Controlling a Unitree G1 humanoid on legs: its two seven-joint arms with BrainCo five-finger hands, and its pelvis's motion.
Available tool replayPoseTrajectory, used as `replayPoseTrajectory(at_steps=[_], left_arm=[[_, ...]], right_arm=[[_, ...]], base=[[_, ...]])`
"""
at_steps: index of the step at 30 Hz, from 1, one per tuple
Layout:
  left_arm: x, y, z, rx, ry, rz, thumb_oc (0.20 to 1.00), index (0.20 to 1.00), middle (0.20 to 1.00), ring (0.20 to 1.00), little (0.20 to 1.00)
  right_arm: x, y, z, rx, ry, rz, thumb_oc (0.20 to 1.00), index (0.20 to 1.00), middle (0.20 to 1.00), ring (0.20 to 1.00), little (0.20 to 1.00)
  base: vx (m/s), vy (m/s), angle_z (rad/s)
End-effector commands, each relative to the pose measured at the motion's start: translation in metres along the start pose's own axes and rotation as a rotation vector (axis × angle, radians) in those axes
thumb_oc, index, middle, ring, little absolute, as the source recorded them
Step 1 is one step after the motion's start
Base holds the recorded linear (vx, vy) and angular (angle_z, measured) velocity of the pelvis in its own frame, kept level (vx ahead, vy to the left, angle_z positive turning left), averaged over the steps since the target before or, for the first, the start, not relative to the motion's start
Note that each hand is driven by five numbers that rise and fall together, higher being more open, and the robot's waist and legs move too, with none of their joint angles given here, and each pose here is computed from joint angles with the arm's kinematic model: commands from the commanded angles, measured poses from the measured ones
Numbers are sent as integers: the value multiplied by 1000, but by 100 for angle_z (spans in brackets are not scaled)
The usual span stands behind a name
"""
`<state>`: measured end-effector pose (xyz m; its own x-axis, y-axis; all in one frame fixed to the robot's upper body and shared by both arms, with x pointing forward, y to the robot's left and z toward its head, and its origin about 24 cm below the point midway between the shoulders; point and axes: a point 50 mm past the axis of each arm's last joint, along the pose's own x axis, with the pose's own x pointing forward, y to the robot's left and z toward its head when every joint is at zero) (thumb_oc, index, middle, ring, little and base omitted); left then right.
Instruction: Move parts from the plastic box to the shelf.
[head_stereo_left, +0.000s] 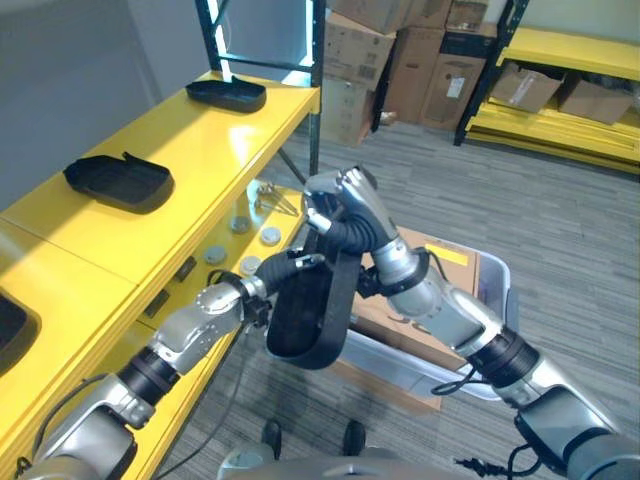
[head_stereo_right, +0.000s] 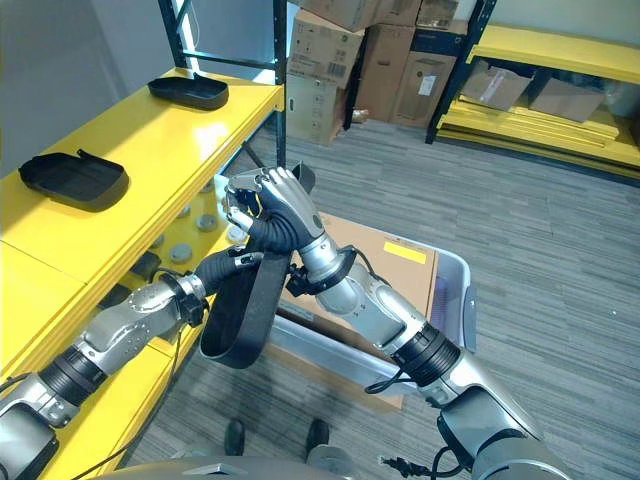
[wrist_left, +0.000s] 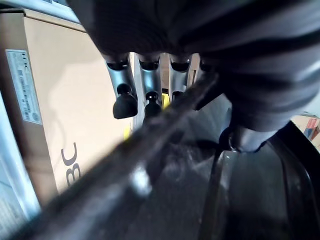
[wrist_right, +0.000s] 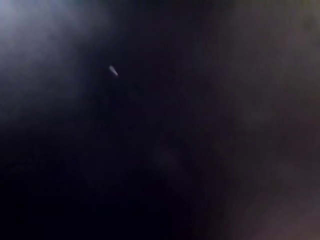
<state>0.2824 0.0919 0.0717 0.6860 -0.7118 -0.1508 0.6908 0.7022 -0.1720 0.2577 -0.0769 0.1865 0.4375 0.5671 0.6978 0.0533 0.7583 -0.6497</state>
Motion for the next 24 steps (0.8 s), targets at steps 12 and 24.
replayPoseTrajectory(at_steps=[12, 24], left_arm=[[-28, 45, 71, 718, -456, 726, 200, 200, 200, 200, 200], [-108, 68, 51, 788, -677, 1272, 200, 200, 200, 200, 200]], right_arm=[[-3, -50, -5, 54, 81, -278, 1000, 1000, 1000, 1000, 1000], [-109, -51, -33, 207, 534, -446, 1000, 1000, 1000, 1000, 1000]], base=[[0, 0, 0], [11, -15, -8]])
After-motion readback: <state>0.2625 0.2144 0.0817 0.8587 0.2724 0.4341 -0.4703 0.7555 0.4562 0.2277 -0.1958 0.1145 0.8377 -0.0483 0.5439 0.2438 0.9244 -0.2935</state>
